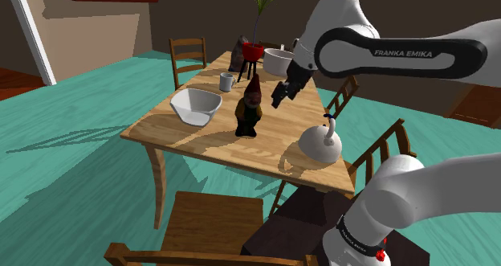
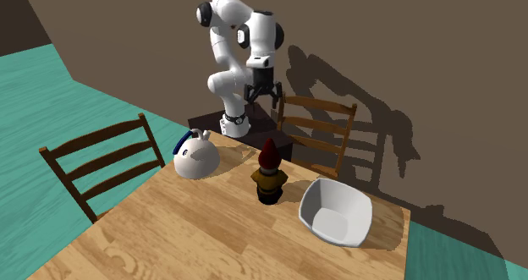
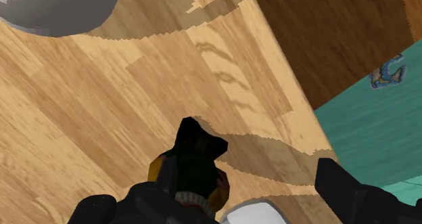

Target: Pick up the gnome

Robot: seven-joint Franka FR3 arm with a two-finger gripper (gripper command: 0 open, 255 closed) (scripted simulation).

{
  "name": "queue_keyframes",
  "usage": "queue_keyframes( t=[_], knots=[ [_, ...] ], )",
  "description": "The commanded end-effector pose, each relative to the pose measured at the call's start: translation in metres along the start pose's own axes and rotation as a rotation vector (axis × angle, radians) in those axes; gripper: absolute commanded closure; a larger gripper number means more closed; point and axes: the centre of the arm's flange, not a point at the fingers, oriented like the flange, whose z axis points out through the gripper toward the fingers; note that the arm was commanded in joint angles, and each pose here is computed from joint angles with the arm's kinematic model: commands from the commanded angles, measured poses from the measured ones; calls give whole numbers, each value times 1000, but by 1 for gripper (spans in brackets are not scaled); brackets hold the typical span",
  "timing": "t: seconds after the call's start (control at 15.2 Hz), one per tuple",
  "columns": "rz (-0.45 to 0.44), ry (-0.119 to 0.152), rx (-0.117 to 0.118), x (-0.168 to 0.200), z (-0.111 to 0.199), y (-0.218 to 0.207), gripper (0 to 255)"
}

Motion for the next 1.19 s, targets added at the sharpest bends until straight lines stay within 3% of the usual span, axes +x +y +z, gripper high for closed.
queue_keyframes(
  t=[0.0, 0.92, 1.12],
  knots=[
    [32, 82, -18, 12, 12, 1, 0],
    [255, 595, -149, 111, 68, 33, 0],
    [256, 600, -150, 109, 79, 33, 0]
  ],
)
